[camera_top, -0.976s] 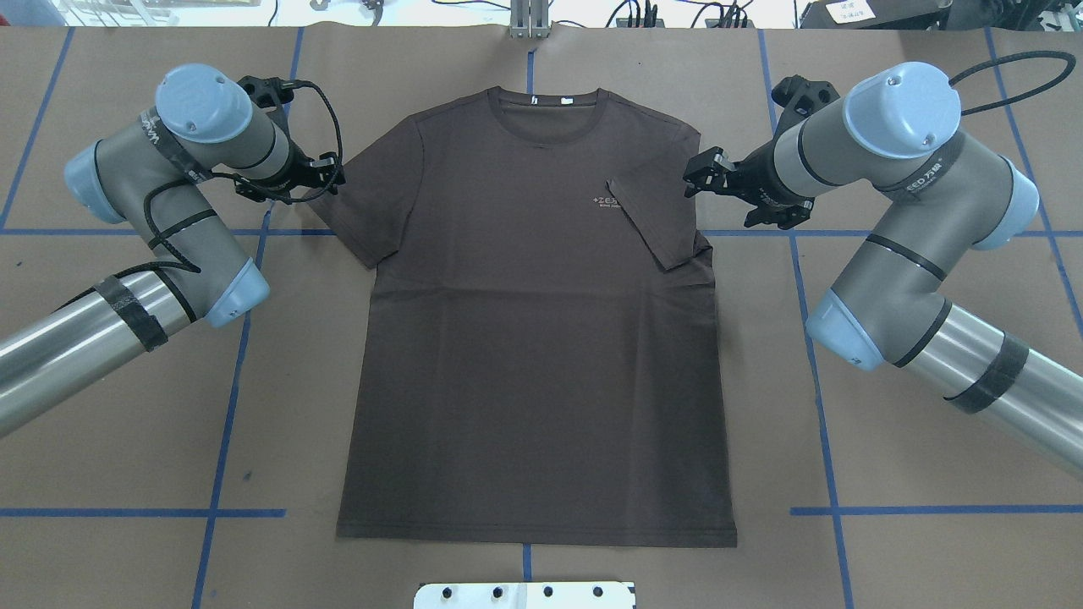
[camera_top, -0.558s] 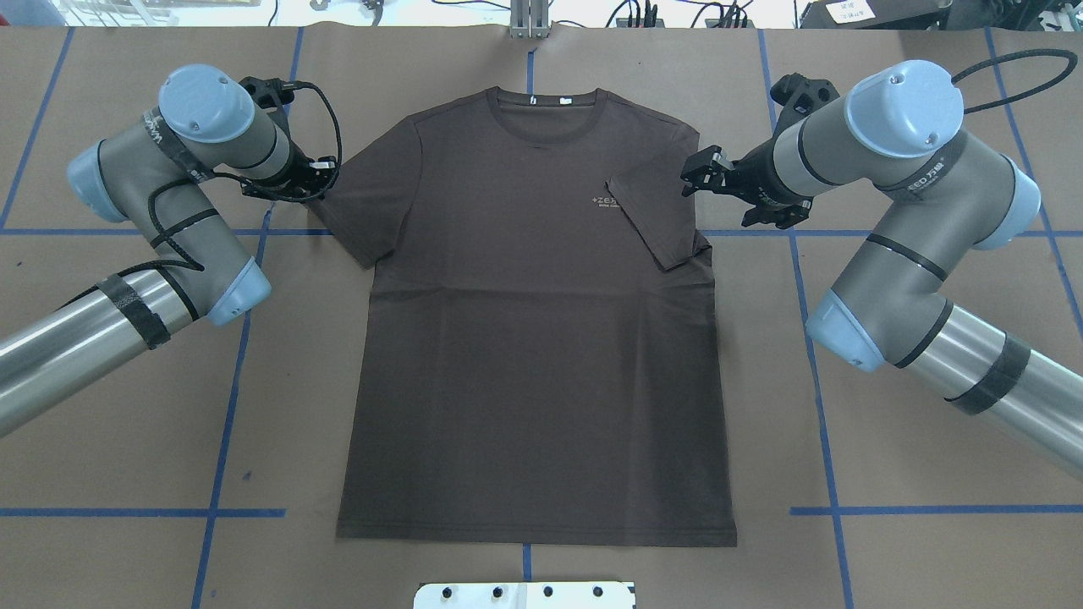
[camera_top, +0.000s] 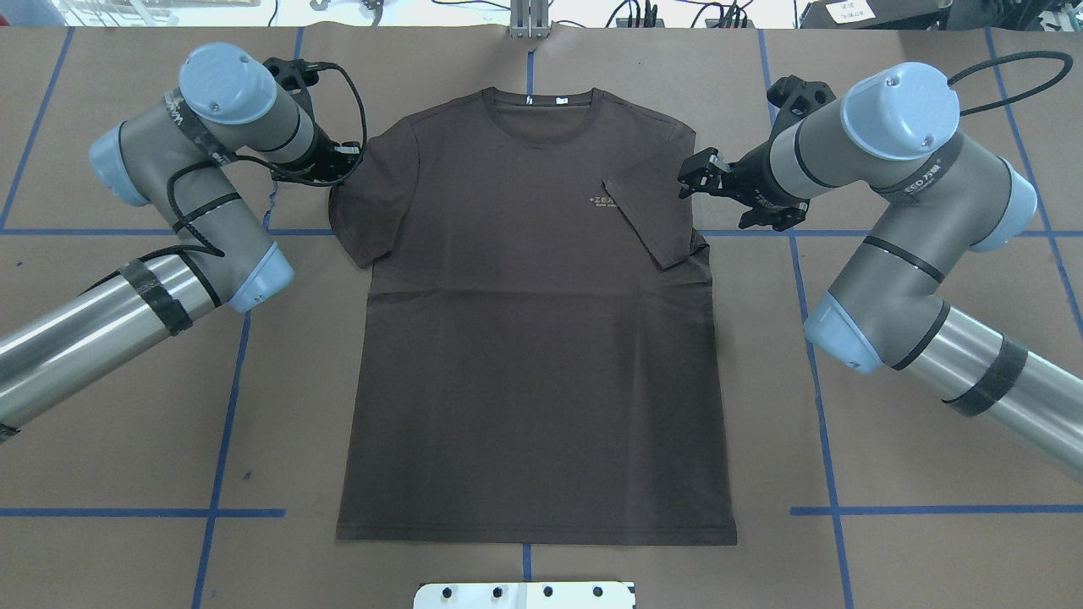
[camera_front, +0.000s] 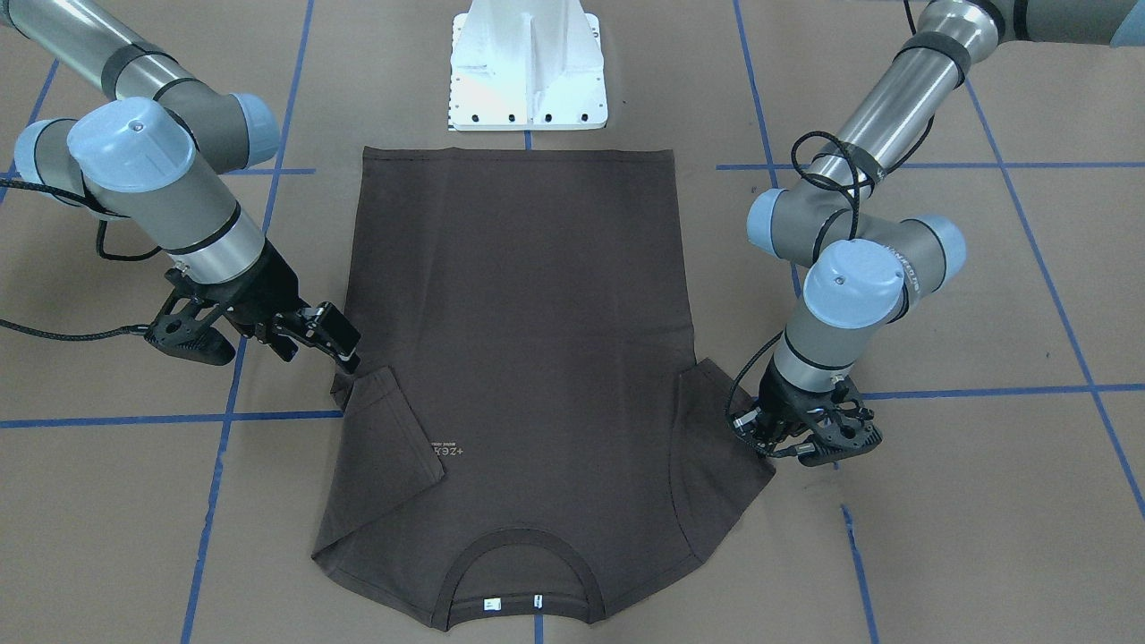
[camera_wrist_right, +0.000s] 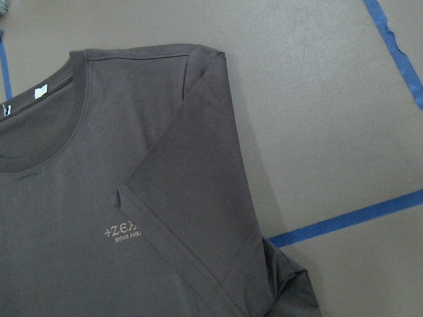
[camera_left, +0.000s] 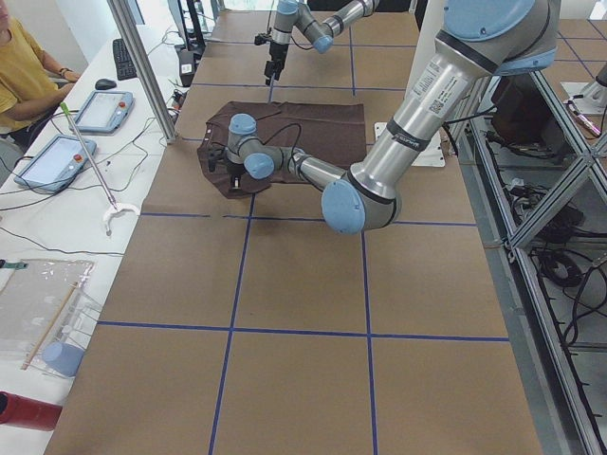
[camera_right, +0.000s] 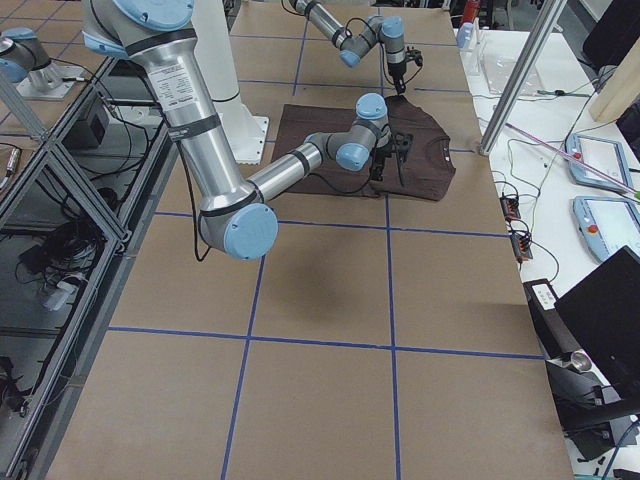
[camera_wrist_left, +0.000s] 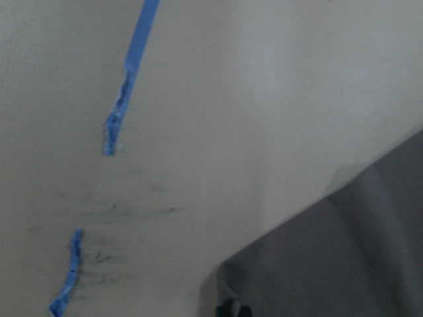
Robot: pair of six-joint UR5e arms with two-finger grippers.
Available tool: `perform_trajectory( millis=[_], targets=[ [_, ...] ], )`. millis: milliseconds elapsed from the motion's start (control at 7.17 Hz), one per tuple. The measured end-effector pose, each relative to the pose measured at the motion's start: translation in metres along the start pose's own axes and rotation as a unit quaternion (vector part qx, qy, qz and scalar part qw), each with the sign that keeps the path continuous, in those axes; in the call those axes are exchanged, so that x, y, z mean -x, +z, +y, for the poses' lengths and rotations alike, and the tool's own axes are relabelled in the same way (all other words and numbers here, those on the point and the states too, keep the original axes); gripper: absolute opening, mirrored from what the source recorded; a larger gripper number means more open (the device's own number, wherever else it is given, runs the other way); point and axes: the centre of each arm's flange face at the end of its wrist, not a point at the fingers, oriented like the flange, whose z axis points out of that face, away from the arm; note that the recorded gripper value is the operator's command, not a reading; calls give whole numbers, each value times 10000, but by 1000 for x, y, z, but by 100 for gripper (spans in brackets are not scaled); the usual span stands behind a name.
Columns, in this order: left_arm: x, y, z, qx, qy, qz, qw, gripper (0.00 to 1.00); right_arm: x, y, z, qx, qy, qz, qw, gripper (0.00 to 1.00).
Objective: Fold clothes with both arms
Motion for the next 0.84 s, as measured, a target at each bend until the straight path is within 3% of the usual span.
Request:
perform_trajectory(
  millis=[418,697,837],
  targets=[
    [-71,-28,-3,-24,-426,287,9987,0,3,4,7,38,-25,2,10000,100],
    [-93,-20,-2,27,-598,275,9978,0,4,4,7,42,-30,-5,10000,100],
    [-100,-15,1,54,-609,255,9978,72,5,4,8,44,-32,-9,10000,100]
  ],
)
